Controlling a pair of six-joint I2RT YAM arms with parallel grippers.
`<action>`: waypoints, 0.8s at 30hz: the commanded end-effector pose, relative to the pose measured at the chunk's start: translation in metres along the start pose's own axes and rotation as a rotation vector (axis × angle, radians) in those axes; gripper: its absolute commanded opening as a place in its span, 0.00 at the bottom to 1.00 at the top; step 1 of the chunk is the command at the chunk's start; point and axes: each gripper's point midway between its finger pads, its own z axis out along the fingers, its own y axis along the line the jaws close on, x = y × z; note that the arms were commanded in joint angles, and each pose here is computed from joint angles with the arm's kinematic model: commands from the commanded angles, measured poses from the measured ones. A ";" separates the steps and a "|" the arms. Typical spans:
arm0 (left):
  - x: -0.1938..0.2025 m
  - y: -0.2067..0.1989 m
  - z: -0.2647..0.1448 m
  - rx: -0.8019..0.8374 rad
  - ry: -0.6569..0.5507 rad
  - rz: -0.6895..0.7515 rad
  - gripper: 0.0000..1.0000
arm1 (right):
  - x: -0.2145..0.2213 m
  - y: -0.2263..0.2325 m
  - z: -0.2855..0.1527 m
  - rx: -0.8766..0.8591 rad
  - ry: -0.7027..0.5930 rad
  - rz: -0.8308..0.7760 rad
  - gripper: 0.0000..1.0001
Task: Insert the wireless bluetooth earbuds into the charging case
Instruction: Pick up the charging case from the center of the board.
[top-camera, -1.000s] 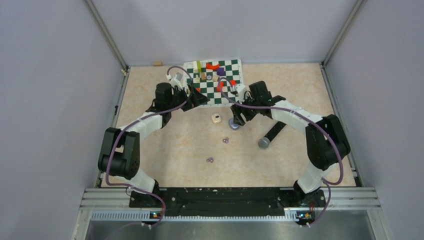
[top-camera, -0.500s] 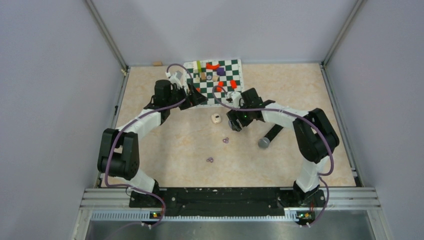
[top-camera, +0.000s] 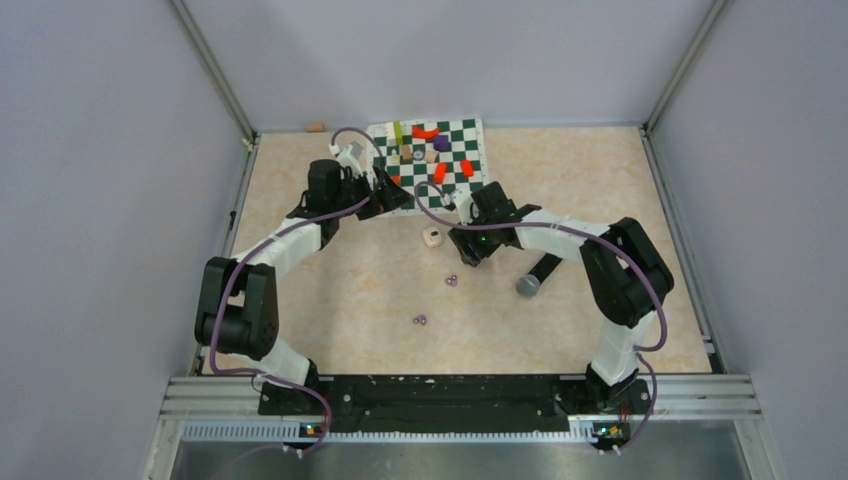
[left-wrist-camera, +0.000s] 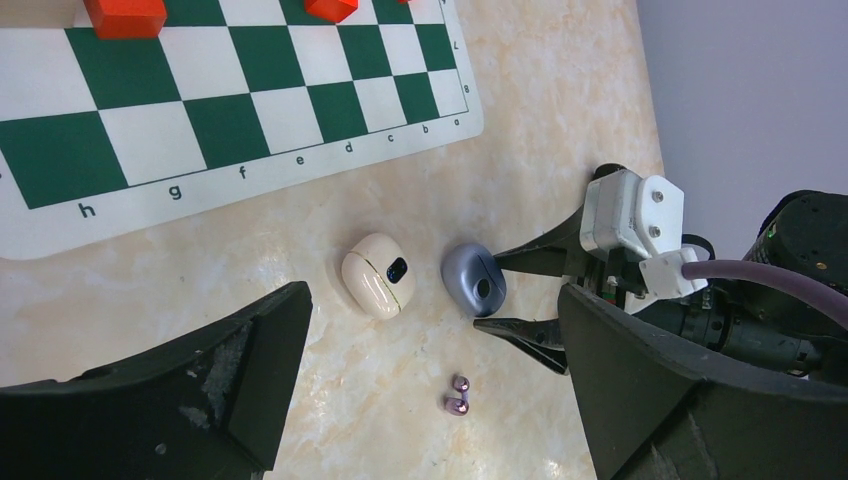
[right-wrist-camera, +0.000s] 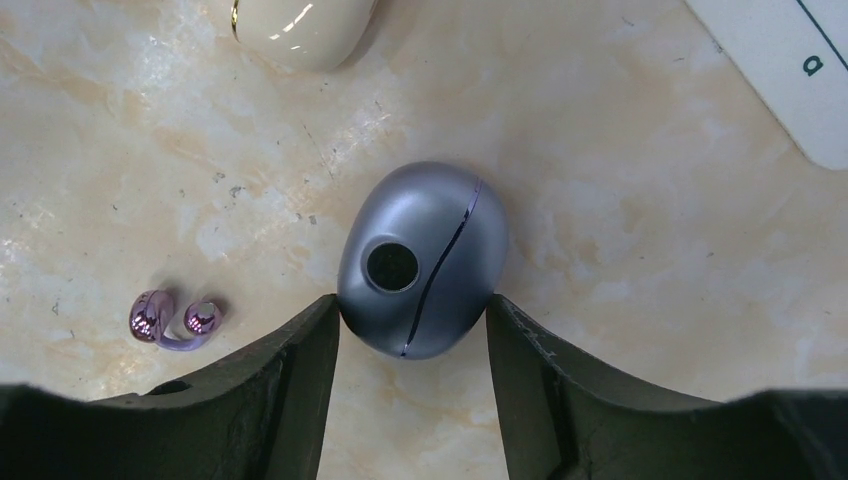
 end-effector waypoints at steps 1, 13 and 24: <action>-0.028 -0.021 -0.010 0.037 -0.070 0.059 0.99 | -0.007 -0.003 0.002 0.037 -0.007 -0.039 0.54; -0.020 -0.018 -0.005 0.051 -0.044 0.041 0.99 | -0.032 -0.007 -0.017 0.083 -0.138 -0.177 0.25; -0.004 -0.036 0.001 0.195 0.026 0.020 0.99 | -0.070 0.003 -0.078 0.027 -0.352 -0.278 0.25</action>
